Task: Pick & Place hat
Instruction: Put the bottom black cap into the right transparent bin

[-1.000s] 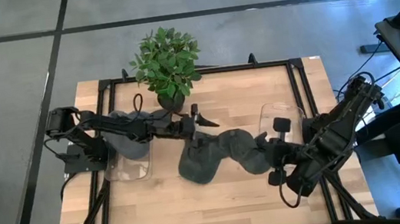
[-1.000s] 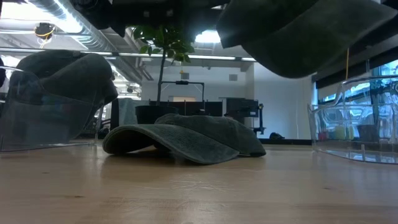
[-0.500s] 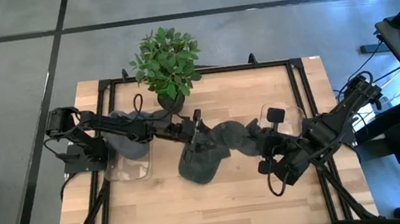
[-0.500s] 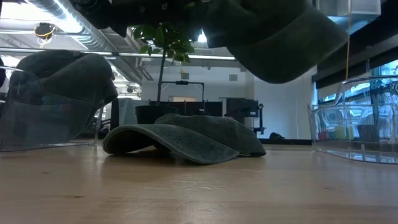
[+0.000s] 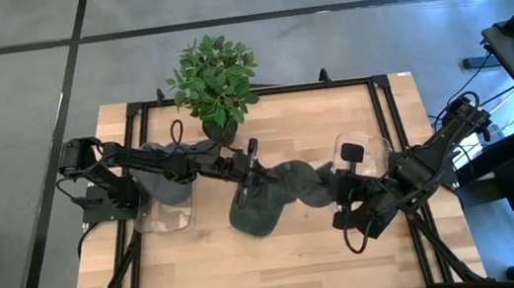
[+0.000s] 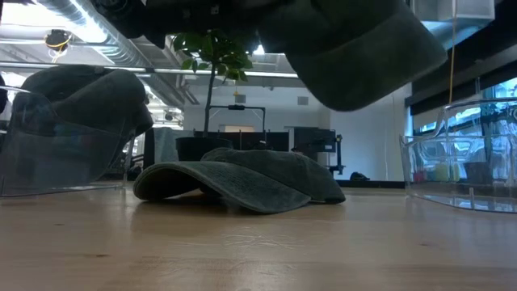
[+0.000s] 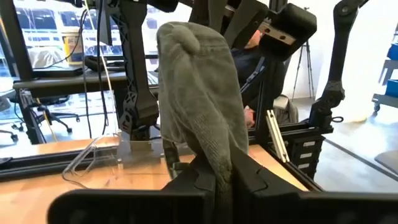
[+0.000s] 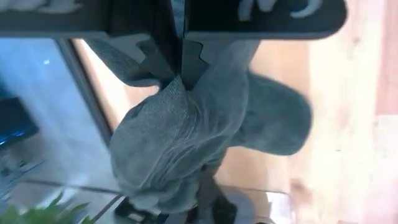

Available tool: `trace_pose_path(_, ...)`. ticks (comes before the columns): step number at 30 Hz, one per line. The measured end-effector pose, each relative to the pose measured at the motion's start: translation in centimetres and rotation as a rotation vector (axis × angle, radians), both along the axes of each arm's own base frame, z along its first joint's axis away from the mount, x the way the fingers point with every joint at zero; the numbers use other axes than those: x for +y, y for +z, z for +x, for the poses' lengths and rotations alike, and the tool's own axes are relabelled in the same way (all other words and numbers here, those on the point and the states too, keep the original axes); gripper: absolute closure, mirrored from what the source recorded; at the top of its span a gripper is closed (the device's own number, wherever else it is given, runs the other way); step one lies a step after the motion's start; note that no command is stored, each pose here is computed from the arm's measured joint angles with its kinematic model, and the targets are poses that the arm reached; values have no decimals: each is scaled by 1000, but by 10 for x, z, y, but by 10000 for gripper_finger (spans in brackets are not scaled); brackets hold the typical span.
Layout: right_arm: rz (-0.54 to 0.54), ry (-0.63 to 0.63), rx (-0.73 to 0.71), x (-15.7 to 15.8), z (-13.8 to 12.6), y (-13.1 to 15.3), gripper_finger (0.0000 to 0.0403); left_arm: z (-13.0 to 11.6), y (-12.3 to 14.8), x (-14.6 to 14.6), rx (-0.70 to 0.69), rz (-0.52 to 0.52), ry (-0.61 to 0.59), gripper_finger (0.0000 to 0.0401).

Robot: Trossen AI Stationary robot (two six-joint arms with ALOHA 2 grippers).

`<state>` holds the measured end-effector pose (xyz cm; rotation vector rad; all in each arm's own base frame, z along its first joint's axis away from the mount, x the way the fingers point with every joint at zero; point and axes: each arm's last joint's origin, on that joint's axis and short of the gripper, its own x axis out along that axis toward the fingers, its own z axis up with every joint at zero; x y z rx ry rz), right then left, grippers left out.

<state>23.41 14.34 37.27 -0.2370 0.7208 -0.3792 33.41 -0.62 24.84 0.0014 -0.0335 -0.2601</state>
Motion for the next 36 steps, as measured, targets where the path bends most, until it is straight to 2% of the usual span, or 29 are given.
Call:
trace_pose_path(6,67,37,33,2,0,-1,375,0,-4,0,42,5,0,395)
trace_pose_path(8,101,35,39,2,0,-1,352,0,-7,0,68,6,0,396)
trace_pose_path(12,177,-72,-1,-6,5,-2,289,0,-10,0,99,15,-1,396)
trace_pose_path(15,152,-105,-16,-13,9,-1,246,0,-10,-1,98,24,-6,396)
trace_pose_path(21,114,-42,-42,-20,22,4,201,0,-10,-2,98,31,-21,397)
trace_pose_path(26,202,122,-3,-35,42,7,194,0,-10,-2,93,48,-23,397)
trace_pose_path(28,197,146,-3,-43,48,7,194,-1,-11,-2,98,58,-35,397)
trace_pose_path(32,161,175,36,-60,54,7,194,-2,-12,-6,90,95,-180,397)
trace_pose_path(36,211,299,94,-72,58,5,194,-5,-12,-11,38,173,-368,397)
